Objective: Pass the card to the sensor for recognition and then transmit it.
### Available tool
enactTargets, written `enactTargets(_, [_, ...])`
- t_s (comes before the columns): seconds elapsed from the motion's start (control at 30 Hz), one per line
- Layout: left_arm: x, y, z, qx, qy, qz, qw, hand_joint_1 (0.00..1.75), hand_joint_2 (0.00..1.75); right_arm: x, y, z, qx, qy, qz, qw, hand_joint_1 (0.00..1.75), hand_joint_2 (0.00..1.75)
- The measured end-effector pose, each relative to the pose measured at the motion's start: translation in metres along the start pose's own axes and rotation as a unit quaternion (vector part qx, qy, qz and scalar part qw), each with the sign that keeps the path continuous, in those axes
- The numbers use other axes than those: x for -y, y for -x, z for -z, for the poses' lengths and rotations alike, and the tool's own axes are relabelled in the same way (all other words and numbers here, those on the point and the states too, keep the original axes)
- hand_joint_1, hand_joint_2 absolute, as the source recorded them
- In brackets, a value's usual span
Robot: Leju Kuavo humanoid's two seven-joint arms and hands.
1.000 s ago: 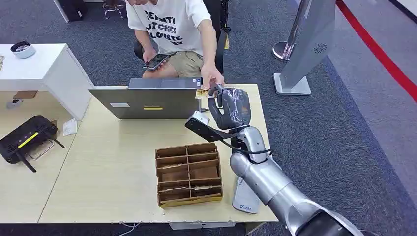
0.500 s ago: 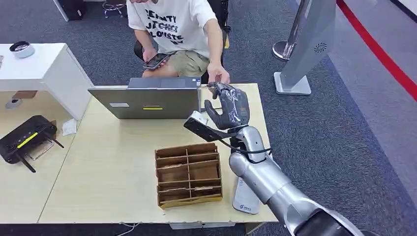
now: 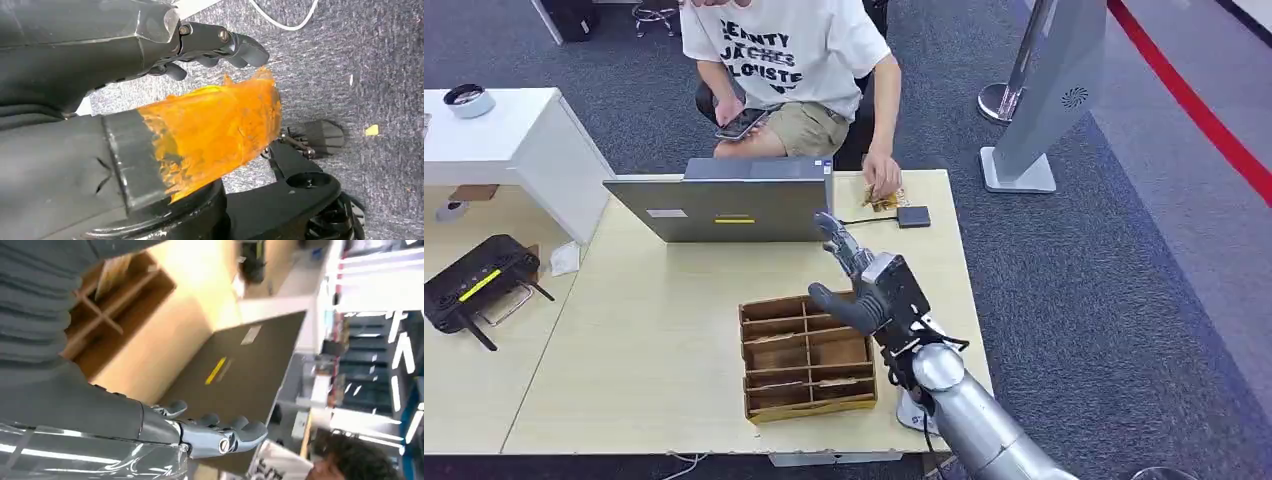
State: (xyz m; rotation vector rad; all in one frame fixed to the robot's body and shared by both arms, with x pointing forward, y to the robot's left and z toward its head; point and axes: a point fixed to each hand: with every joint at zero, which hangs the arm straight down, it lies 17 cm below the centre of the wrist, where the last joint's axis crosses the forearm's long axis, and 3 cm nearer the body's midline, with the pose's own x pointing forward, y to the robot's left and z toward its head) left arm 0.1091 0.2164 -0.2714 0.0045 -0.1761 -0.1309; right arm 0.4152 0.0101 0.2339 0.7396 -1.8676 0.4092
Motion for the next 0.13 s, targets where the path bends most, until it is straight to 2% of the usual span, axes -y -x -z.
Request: enactTargets(0.13, [-0.003,0.0,0.0,0.0,-0.002,0.002,1.0,0.0,0.0,-0.011,-0.014,-0.016,0.021,-0.027,0.08,0.996,0.0,0.0])
